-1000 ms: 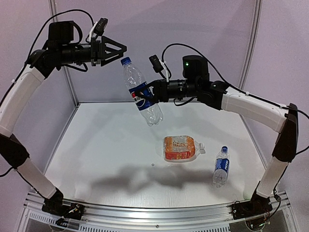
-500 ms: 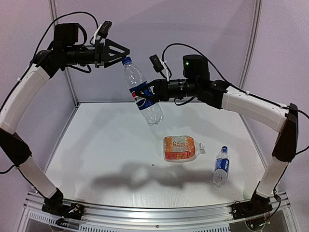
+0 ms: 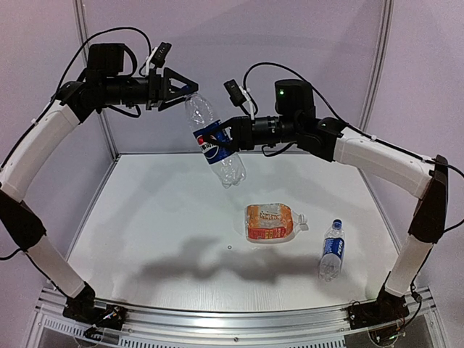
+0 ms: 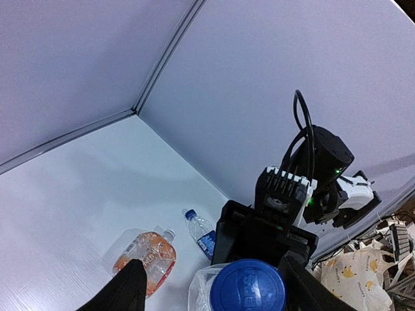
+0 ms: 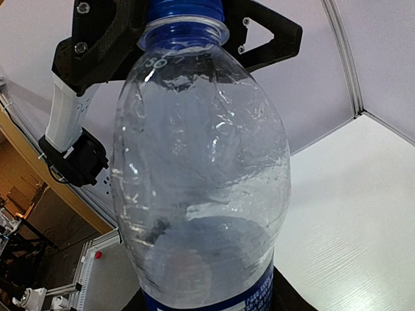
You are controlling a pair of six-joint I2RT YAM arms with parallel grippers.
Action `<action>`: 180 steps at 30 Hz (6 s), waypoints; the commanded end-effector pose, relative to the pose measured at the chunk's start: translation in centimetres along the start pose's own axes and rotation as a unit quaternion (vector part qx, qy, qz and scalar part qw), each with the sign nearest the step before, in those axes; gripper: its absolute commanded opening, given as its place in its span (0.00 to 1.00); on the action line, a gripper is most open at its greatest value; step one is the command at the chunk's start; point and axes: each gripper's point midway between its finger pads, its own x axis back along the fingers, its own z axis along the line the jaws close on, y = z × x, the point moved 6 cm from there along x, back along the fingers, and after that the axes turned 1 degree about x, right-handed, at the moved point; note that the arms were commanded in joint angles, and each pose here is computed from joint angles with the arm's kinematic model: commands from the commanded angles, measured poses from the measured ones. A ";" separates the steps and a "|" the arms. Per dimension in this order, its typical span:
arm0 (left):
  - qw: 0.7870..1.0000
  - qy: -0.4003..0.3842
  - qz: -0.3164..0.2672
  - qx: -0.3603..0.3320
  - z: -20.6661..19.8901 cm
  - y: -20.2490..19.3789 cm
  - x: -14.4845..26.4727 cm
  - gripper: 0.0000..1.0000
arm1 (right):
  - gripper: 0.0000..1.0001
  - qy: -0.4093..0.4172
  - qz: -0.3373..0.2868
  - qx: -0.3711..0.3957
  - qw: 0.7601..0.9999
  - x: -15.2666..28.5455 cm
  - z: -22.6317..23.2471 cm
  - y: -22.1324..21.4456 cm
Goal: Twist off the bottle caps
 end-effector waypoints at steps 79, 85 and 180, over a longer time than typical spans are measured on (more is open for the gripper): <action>0.984 0.162 -0.058 0.043 -0.4 0.3 2.1 0.88 | 0.37 -0.255 -0.011 0.069 0.965 2.7 -3.1 -1.4; 0.997 0.070 -0.024 0.003 -1.9 -1.6 2.6 0.88 | 0.37 -0.203 -0.022 0.084 0.975 4.3 -0.5 -1.4; 0.971 0.165 -0.007 0.171 -0.7 -5.0 -6.9 0.20 | 0.39 -0.253 0.021 0.057 0.966 7.4 -4.0 -2.8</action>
